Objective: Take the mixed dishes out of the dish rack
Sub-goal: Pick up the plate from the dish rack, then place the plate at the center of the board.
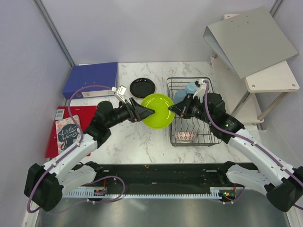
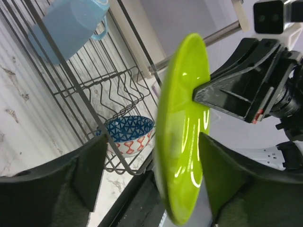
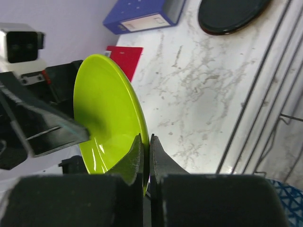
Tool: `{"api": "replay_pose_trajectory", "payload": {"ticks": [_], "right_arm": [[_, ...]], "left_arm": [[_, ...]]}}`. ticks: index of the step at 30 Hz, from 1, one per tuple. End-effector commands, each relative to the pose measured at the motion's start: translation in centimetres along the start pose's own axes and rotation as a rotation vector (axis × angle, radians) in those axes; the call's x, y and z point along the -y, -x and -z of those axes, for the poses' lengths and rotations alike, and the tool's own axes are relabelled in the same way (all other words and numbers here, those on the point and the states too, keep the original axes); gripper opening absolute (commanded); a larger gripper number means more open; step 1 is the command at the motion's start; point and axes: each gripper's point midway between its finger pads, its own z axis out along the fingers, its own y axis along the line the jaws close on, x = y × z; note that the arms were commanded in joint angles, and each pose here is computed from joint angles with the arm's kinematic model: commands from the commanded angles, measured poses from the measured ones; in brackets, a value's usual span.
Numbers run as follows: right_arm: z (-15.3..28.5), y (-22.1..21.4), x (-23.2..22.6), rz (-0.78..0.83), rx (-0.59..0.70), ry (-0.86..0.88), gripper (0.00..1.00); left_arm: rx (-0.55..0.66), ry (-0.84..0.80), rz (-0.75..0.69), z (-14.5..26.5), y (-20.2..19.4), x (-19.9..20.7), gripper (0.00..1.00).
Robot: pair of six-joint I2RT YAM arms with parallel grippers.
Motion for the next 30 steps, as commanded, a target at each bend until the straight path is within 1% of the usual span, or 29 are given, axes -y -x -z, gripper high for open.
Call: {"api": "replay_pose_trajectory", "payload": {"ticks": [1, 3, 4, 5, 8, 9, 10, 11, 12, 14, 15, 16, 17, 18, 19, 20, 21, 23, 24, 25, 26, 27, 28, 29, 30], "right_arm": [[0.3, 1.7, -3.9, -0.013, 0.049, 0.184, 0.00], [0.3, 1.7, -3.7, -0.015, 0.055, 0.173, 0.00], [0.3, 1.7, -3.5, -0.013, 0.062, 0.165, 0.00], [0.3, 1.7, -3.3, -0.013, 0.064, 0.154, 0.00], [0.4, 1.8, -2.9, -0.005, 0.071, 0.136, 0.00], [0.4, 1.7, -2.8, -0.003, 0.071, 0.130, 0.00], [0.5, 1.8, -2.7, 0.004, 0.077, 0.124, 0.00], [0.5, 1.9, -2.2, 0.020, 0.082, 0.102, 0.00], [0.5, 2.0, -1.8, 0.027, 0.088, 0.078, 0.09], [0.8, 2.2, -0.9, 0.070, 0.083, 0.019, 0.40], [0.8, 2.7, -0.1, 0.089, 0.103, -0.033, 0.63], [0.9, 2.8, 0.6, 0.102, 0.100, -0.074, 0.71], [1.4, 2.9, 1.5, 0.111, 0.096, -0.133, 0.77], [1.7, 3.7, 2.6, 0.131, 0.132, -0.204, 0.87], [2.2, 4.0, 3.2, 0.138, 0.149, -0.238, 0.89], [2.6, 4.1, 3.6, 0.147, 0.152, -0.264, 0.91], [3.0, 4.3, 4.0, 0.164, 0.165, -0.285, 0.92], [3.6, 4.3, 4.2, 0.181, 0.175, -0.285, 0.92], [3.7, 4.2, 4.3, 0.193, 0.176, -0.290, 0.92], [4.0, 4.3, 4.4, 0.204, 0.182, -0.291, 0.92], [4.0, 3.9, 4.7, 0.212, 0.175, -0.294, 0.92], [4.1, 3.9, 4.8, 0.221, 0.175, -0.296, 0.91], [4.2, 3.7, 5.0, 0.232, 0.173, -0.300, 0.91], [4.2, 3.4, 5.3, 0.239, 0.164, -0.304, 0.90], [4.2, 3.2, 5.4, 0.245, 0.160, -0.304, 0.89]], "left_arm": [[-0.008, -0.060, -0.016, 0.0, 0.0, 1.0, 0.61], [-0.013, -0.054, -0.015, -0.1, -0.1, 0.7, 0.48], [-0.013, -0.049, -0.013, -0.1, -0.2, 0.6, 0.38], [-0.011, -0.042, -0.011, -0.1, -0.1, 0.4, 0.35], [-0.013, -0.015, -0.001, -0.1, -0.3, -0.2, 0.33], [-0.013, -0.006, -0.002, -0.2, -0.3, -0.4, 0.28], [-0.005, 0.011, 0.001, -0.2, -0.2, -0.7, 0.02], [-0.015, 0.044, 0.015, -0.2, -0.4, -1.3, 0.02], [-0.007, 0.060, 0.009, -0.3, -0.1, -1.5, 0.02], [0.018, 0.111, 0.005, -0.4, 0.5, -2.2, 0.02], [0.018, 0.145, 0.001, -0.5, 0.9, -2.6, 0.02], [0.043, 0.186, -0.001, -0.4, 1.6, -3.2, 0.02], [0.040, 0.218, 0.005, -0.7, 1.9, -3.9, 0.02], [0.047, 0.241, 0.013, -0.9, 2.7, -4.0, 0.02], [0.068, 0.276, 0.029, -0.9, 3.8, -5.1, 0.02], [0.062, 0.312, 0.056, -1.3, 4.1, -6.5, 0.02], [0.075, 0.334, 0.081, -1.6, 5.2, -7.0, 0.02], [0.110, 0.377, 0.122, -1.9, 7.2, -8.9, 0.02], [0.105, 0.400, 0.136, -2.9, 8.1, -10.2, 0.02], [0.121, 0.425, 0.142, -3.0, 9.2, -11.3, 0.02], [0.118, 0.445, 0.143, -3.6, 9.7, -12.2, 0.02], [0.113, 0.457, 0.146, -5.0, 10.9, -13.3, 0.02], [0.108, 0.494, 0.158, -5.4, 11.4, -14.9, 0.02], [0.099, 0.514, 0.164, -5.9, 11.8, -15.8, 0.02], [0.118, 0.497, 0.135, -6.9, 13.9, -15.3, 0.02]]}}
